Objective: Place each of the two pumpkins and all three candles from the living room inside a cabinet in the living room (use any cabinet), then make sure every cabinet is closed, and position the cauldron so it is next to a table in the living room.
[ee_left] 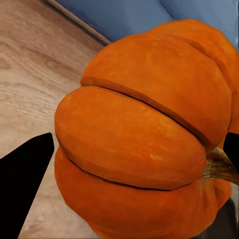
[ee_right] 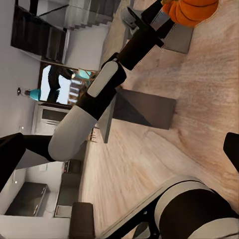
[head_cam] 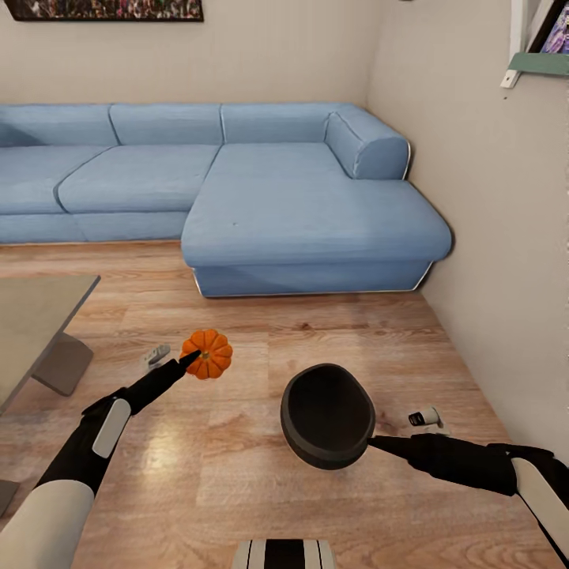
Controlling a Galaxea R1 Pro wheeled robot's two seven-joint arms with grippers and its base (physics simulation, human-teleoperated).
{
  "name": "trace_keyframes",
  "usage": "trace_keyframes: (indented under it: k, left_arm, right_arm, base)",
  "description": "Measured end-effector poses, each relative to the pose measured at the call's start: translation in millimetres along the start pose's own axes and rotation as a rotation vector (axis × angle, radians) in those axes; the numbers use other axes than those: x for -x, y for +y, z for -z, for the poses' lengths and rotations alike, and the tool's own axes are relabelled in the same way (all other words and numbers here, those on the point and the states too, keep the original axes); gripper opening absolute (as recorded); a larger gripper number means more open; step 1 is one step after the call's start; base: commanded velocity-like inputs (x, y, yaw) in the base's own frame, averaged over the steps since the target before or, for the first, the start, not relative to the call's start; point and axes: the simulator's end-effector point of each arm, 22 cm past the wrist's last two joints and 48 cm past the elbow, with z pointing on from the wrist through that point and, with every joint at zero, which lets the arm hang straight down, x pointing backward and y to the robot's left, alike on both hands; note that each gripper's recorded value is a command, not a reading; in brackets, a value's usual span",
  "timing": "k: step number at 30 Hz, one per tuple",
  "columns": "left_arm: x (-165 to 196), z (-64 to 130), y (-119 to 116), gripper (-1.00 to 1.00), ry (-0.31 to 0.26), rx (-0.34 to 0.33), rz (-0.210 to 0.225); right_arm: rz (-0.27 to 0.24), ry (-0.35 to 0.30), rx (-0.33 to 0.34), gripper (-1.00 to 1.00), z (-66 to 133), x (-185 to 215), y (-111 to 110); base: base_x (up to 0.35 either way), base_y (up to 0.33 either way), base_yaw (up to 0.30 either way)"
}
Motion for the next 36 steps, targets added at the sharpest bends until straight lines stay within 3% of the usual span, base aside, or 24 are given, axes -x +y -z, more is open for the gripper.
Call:
trace_keyframes:
  k: [17,25,36]
  left_arm:
    - [41,20.7,-43,-1.00,-0.065,-0.055,-0.039]
    - [45,23.3,-49,-1.00,-0.072,-0.062,-0.044]
    - [48,27.4,-53,-1.00,-0.081,-0.069,-0.054]
  right_arm:
    - [0.086,-0.015,0.017,1.00,4.6,6,38]
    - [0.098,-0.016,0.018,1.00,5.6,7,42]
    - [0.106,-0.017,0.021,1.00,5.9,7,46]
  base:
    - [0.000,0.000,0.000]
    - [-0.001,0.000,0.000]
    - [-0.271,0.000,0.000]
